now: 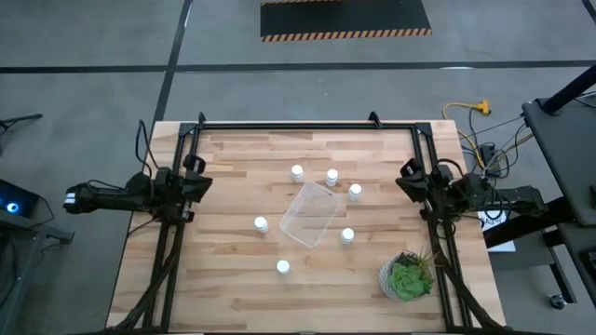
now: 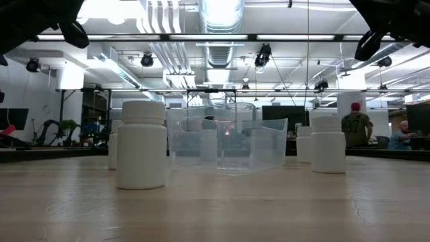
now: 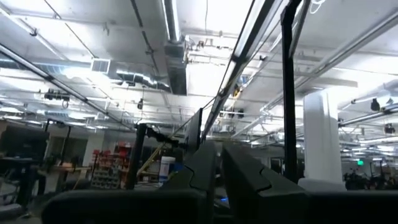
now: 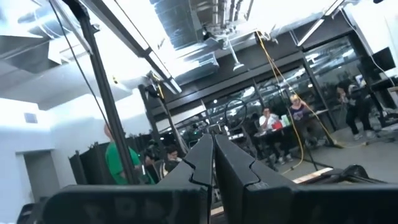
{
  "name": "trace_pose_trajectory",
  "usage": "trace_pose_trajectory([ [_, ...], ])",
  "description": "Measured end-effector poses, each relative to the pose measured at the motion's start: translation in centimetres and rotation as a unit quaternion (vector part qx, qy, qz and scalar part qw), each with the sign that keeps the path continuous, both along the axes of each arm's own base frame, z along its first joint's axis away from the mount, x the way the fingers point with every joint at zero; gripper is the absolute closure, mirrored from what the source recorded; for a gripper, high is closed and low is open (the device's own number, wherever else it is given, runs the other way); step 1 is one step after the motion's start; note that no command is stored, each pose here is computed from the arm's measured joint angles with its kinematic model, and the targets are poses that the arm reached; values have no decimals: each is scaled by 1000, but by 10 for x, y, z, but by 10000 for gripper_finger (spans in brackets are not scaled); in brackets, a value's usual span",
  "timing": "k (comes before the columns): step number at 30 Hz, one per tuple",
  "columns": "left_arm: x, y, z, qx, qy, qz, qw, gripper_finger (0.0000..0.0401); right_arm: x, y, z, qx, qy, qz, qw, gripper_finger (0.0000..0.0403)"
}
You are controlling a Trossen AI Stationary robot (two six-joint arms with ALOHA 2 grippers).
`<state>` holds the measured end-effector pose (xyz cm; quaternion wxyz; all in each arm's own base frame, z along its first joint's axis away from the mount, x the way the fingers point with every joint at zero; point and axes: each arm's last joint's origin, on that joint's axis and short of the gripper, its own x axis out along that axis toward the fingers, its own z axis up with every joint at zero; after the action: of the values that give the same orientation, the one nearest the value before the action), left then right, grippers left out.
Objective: Pick and place pill bottles into a basket
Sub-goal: Put the medicine bottle into the transparent bin
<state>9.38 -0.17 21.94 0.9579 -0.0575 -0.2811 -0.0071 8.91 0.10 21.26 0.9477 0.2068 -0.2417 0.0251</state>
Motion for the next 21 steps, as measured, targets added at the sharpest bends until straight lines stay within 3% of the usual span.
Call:
trace_pose_trajectory([
  [10,-2,1,4,-10,-22,3,1000,389,-1,0,1,5,-8,8,1000,394],
  [14,-2,2,4,-78,-25,-12,997,389,-1,-1,2,9,-13,-19,1000,394],
  [21,4,4,0,-102,1,13,995,389,-4,-4,6,33,-37,-53,997,394],
])
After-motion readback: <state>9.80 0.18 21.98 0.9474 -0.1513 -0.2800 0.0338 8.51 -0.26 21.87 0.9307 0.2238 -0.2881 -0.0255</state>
